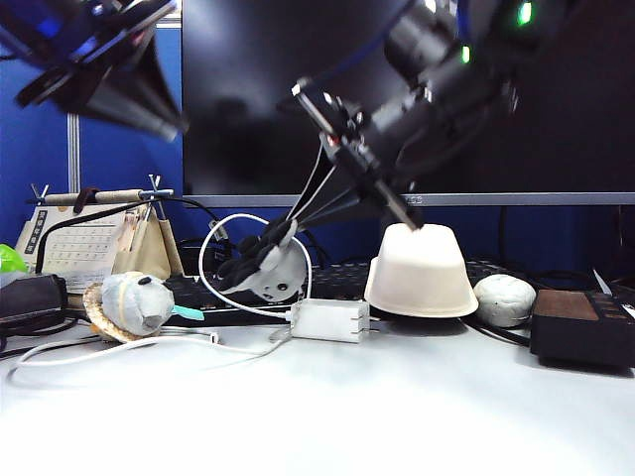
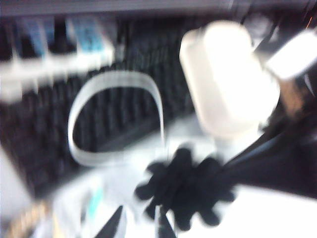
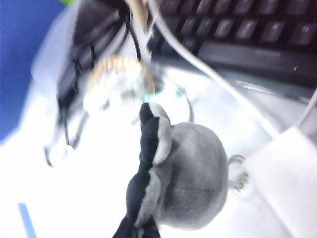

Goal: Place the tilting octopus upright.

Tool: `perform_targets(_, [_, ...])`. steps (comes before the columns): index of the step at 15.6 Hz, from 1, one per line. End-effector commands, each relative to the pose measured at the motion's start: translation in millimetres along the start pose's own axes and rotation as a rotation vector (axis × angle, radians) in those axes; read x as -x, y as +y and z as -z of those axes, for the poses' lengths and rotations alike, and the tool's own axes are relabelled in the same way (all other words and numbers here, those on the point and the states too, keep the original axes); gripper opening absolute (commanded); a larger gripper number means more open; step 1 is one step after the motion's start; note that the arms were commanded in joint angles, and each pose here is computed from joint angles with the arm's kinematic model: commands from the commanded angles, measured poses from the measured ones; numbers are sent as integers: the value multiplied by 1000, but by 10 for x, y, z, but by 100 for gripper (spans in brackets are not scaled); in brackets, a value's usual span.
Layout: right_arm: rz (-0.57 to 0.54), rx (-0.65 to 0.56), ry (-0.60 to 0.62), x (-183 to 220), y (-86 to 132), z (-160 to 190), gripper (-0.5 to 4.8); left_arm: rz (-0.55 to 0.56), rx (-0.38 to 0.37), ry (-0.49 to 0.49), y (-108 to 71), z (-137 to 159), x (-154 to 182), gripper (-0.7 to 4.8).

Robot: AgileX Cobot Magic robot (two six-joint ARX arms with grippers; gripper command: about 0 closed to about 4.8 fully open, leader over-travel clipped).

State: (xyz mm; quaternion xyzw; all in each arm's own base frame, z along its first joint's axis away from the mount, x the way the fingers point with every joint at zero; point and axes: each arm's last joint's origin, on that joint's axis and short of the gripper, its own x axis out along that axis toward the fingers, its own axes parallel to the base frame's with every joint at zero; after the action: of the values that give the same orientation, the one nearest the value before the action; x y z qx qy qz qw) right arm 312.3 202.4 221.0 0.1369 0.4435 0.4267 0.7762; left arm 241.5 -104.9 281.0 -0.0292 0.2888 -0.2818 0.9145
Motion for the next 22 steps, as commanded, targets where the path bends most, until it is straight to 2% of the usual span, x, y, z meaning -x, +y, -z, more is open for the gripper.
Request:
perform_targets(1, [114,147,32,136,245,67,-6,1,22,87,2,79,20,85])
perform_targets(2, [163,188,44,170,326,103,-6,28,30,114,-6,102,30,85])
perform_targets(5, [286,288,86,216,545,220,-6,232,48,149,-70,122,64,85])
perform_targets(7, [326,311,114,206,628,284,-6,393,57,161,-117,122,86,85])
perform_targets(9, [381,324,136,209,678,337,-6,466,62,167,-142,122,118,85])
perform_targets(13, [488,355,97,430,779,341,-6,460,109,256,-143,210,153,85])
perform_targets(15, [549,380,97,545,812,358,-6,500,131,288,-153,238,166,85])
perform_targets(19, [649,389,196,622,779,455,-6,614,144,293,-181,235,184,85])
perform_targets(22, [812,487,276,619,854,581,-6,627,143,291,-184,231,186,85])
